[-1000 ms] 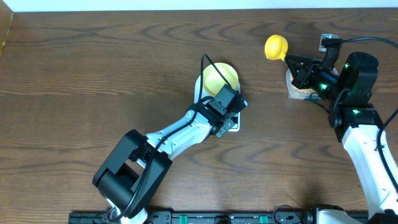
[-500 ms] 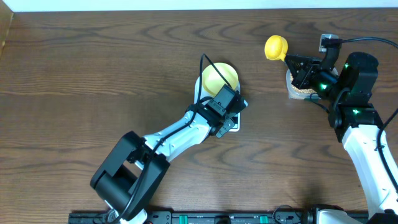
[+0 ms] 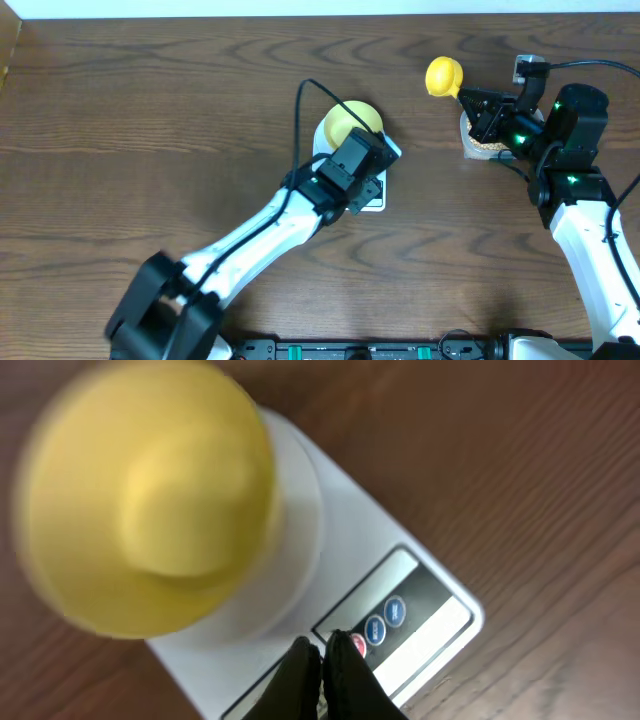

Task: Scoop item into bowl and weigh 50g on scale
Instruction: 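Pull the left gripper back from the scale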

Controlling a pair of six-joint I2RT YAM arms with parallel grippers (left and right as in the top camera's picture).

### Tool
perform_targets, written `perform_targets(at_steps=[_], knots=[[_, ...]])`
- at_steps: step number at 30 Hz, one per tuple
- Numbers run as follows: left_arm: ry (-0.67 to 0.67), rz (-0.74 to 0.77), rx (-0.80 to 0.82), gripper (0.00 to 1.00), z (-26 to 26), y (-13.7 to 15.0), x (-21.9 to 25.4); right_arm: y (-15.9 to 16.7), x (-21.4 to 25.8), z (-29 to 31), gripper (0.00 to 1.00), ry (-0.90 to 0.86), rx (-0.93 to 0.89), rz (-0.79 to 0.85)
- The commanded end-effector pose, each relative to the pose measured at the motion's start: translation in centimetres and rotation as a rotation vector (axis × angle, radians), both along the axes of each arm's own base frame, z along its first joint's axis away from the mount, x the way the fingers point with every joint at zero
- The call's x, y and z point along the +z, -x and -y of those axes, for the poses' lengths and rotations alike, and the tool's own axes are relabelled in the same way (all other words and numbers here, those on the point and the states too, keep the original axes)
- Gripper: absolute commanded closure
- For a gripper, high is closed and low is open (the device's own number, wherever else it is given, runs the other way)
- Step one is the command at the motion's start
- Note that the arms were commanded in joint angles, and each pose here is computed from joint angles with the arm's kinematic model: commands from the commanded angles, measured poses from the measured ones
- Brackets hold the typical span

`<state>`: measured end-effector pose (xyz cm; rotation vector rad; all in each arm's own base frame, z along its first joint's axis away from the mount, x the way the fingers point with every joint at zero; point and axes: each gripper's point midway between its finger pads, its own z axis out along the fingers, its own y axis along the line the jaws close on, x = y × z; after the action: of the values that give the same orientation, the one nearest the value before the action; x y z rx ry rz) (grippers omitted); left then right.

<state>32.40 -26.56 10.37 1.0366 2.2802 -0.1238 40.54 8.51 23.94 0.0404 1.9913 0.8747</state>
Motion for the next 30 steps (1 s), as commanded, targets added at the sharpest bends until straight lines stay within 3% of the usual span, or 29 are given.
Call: perform_targets(at_steps=[1, 6, 10, 16, 27, 30], knots=[[0.092, 0.031, 0.090, 0.92, -1.1, -0.3, 3.4, -0.3, 1.0, 0.1, 0.99, 0.014, 0.005, 0.034], [0.200, 0.072, 0.272, 0.92, -5.0, -2.7, 6.7, -0.3, 1.0, 0.1, 0.99, 0.019, 0.007, 0.037], [0.187, 0.079, 0.350, 0.92, -8.3, -4.0, 7.0, -0.3, 1.0, 0.1, 0.99, 0.019, 0.007, 0.037], [0.052, 0.121, 0.234, 0.92, -10.0, -4.0, 6.8, -0.4, 1.0, 0.3, 0.99, 0.027, -0.002, 0.039], [0.079, 0.192, 0.260, 0.93, -13.1, -2.3, 11.1, -0.4, 0.7, 0.6, 0.99, 0.037, -0.006, 0.035], [0.149, 0.165, 0.181, 0.93, -13.1, -1.5, 11.8, -0.4, 0.7, 0.6, 0.99, 0.037, -0.006, 0.034]])
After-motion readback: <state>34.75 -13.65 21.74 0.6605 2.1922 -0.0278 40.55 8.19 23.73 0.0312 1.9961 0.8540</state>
